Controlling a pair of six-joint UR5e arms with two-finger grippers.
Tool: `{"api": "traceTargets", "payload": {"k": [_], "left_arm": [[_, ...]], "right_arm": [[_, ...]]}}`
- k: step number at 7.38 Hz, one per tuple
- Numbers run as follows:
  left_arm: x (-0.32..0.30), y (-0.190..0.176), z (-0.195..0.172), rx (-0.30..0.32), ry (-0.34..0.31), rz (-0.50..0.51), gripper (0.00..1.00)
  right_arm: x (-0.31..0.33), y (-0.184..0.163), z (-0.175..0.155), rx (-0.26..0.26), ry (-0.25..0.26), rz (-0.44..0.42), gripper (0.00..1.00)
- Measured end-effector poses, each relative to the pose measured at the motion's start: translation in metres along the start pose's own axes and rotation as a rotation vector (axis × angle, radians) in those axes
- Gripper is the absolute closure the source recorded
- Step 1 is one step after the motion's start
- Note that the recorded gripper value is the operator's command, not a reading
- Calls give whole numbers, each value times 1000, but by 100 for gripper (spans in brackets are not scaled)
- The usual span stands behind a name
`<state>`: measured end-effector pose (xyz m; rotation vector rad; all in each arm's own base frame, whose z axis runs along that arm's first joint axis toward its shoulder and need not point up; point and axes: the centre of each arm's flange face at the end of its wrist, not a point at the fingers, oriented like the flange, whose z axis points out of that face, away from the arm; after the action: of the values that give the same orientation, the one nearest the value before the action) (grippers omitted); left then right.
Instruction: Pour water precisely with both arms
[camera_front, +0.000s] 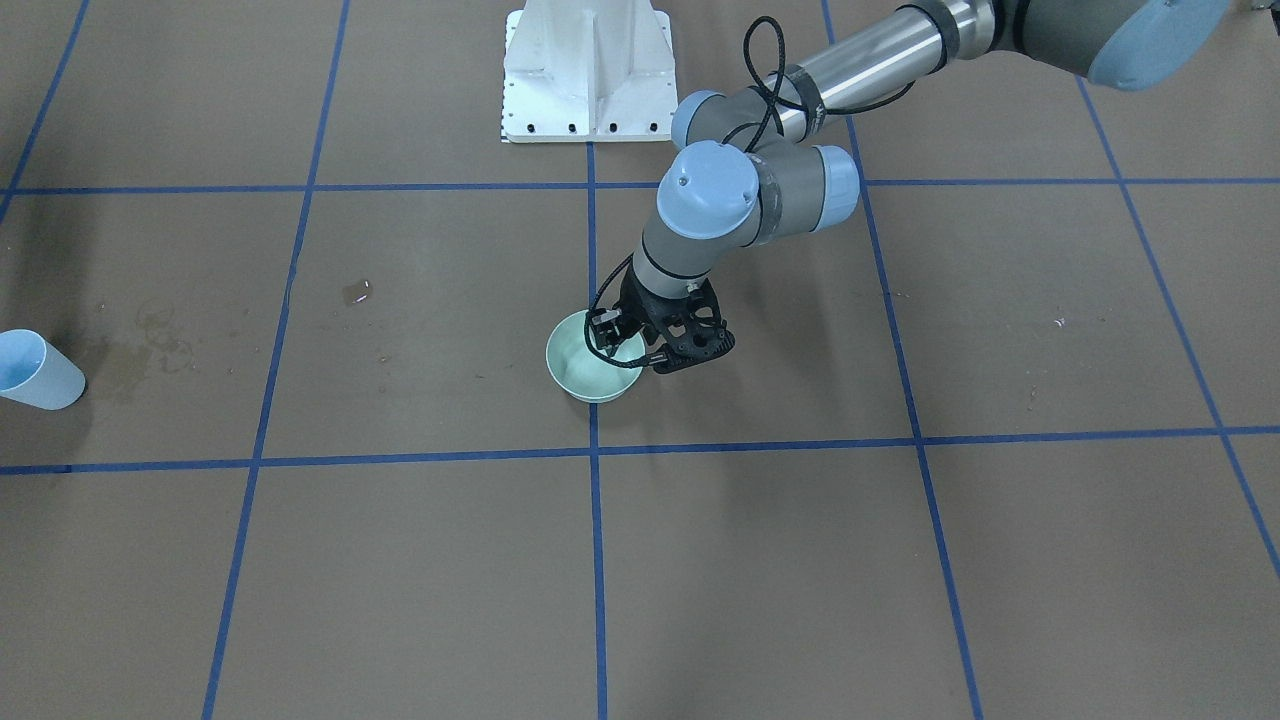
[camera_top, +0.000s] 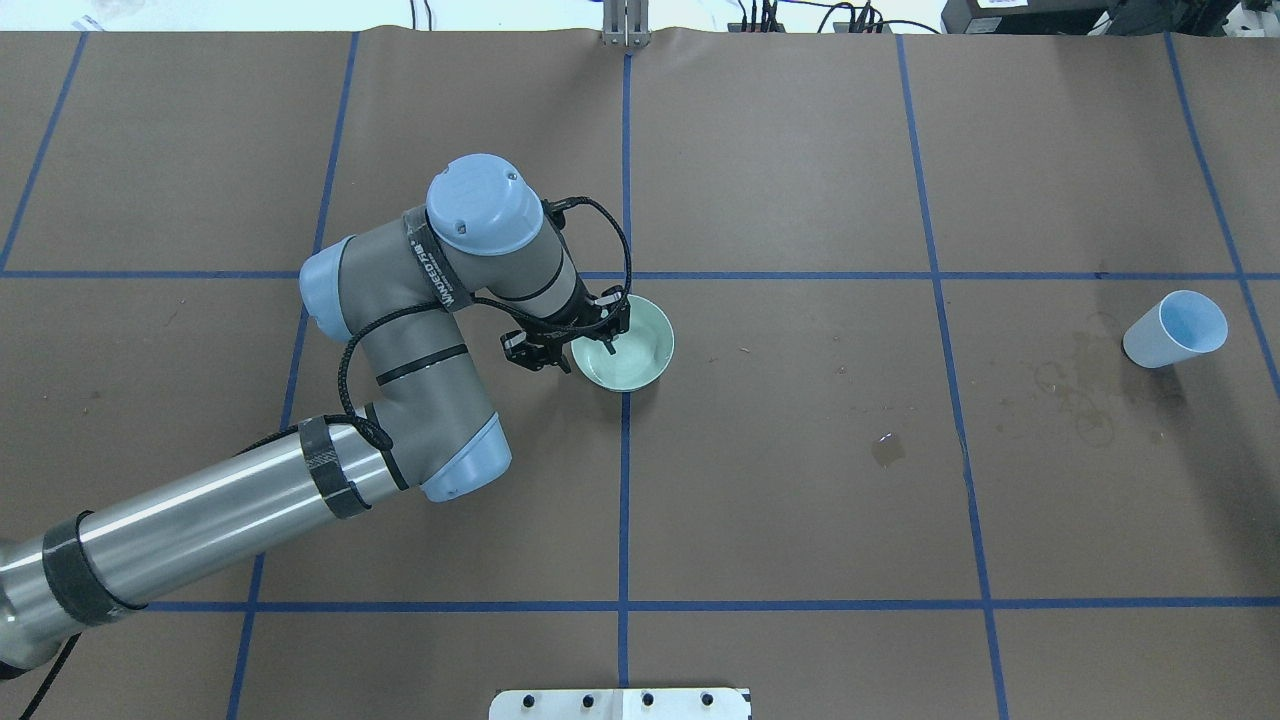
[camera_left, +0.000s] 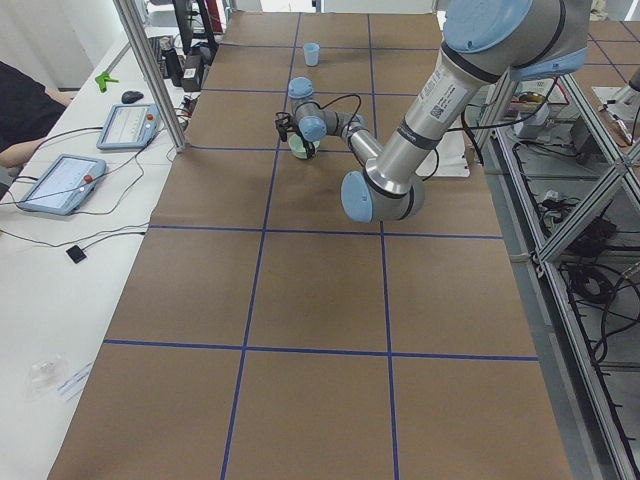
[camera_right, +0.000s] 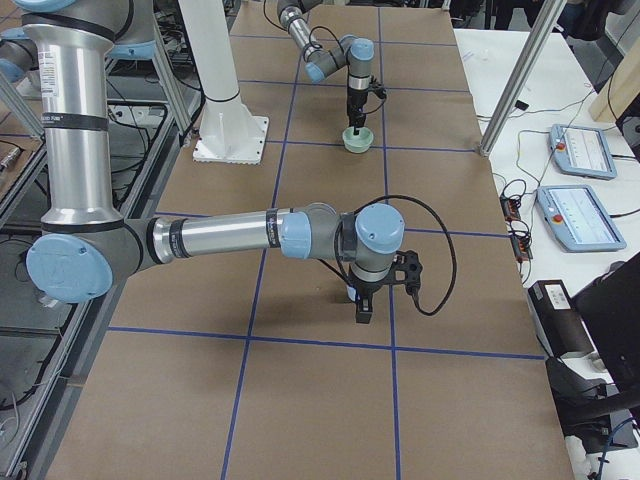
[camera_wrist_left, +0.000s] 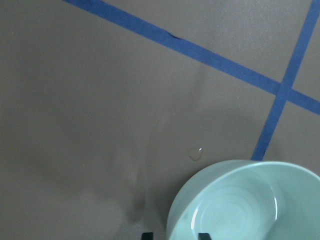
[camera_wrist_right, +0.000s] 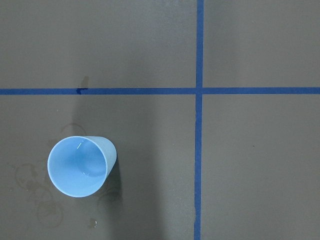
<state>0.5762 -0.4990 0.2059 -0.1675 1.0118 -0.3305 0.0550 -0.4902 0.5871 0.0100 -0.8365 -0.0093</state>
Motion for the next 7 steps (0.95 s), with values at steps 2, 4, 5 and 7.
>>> {"api": "traceTargets", "payload": {"k": [2,4,5,7], "left_arm": [[6,-33,-80,13,43,-35,0],[-1,-55,-156,20,49,-49,0],[-5,-57,-173,24,42,-50,0],[-12,-55,-185,31,40,-50,0]], "right_arm": [[-13,-5,-9,16,-13,-17,0],[-18,30,-8,26,-11,-32,0],[-23,49,-6,54,35,-21,0],[-39,95,20,181,147,83,1]]}}
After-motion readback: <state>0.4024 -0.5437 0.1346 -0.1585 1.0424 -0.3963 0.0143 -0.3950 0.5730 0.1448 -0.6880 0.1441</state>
